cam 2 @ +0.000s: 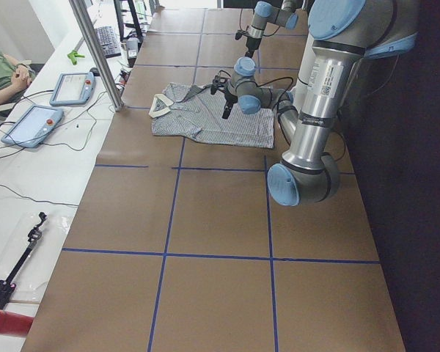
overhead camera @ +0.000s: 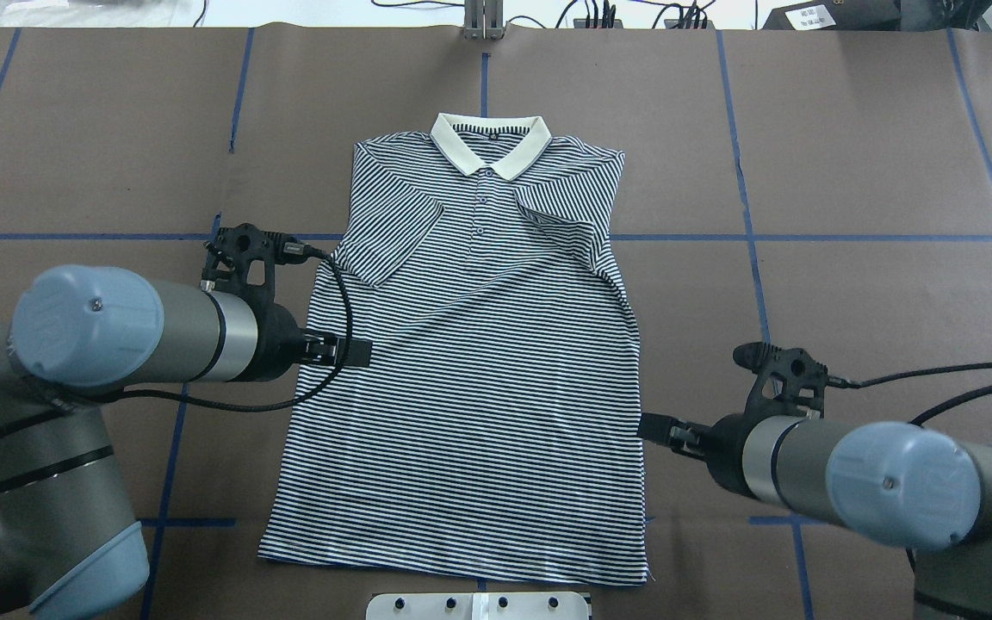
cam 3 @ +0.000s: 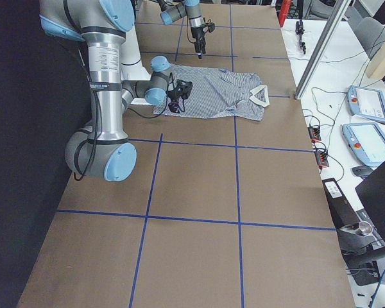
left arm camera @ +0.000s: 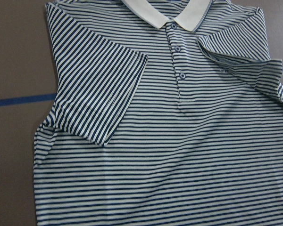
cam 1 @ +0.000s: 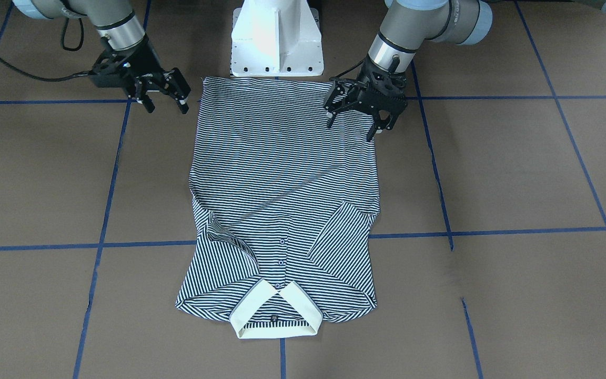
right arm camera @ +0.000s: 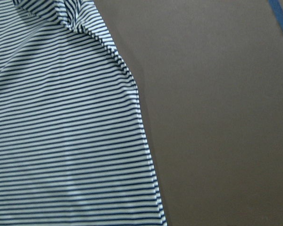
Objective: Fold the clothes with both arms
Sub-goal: 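Move both grippers down to the shirt hem corners nearest the robot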
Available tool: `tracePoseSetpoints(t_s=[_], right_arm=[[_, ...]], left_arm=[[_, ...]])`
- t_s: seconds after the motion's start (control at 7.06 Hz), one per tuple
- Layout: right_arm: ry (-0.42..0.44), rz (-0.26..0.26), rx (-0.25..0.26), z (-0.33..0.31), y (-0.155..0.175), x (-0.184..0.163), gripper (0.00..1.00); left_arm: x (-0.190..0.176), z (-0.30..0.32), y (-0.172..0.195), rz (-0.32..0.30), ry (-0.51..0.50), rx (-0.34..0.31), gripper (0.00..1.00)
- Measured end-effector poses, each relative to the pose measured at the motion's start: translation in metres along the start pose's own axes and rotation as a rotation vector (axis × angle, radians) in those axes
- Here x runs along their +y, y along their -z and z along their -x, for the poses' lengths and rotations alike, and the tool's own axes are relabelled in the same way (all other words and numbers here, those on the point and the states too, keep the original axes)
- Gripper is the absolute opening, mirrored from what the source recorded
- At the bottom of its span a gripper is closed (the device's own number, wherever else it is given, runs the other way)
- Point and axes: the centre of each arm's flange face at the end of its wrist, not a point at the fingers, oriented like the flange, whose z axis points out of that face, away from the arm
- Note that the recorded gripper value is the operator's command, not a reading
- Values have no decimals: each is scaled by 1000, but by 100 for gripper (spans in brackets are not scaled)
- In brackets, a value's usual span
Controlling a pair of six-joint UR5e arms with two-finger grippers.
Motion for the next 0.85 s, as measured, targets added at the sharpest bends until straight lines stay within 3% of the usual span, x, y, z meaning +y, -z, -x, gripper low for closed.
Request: tracePoseSetpoints(t_s=[0.14, 0.28, 0.57, 0.85], right_arm=[[-2, -10, 27, 5, 3, 33, 94], [7, -20, 38, 9, 5, 55, 95], [21, -30, 40, 11, 6, 71, 95], [27, -36, 39, 11, 5, 76, 95]], left_arm=[[33, 7, -6, 29, 40, -20, 75], [66, 9, -15, 48, 86, -47, 71], [123, 17, -33, 83, 135, -103, 71], [153, 30, -40, 115, 127, -142, 71]])
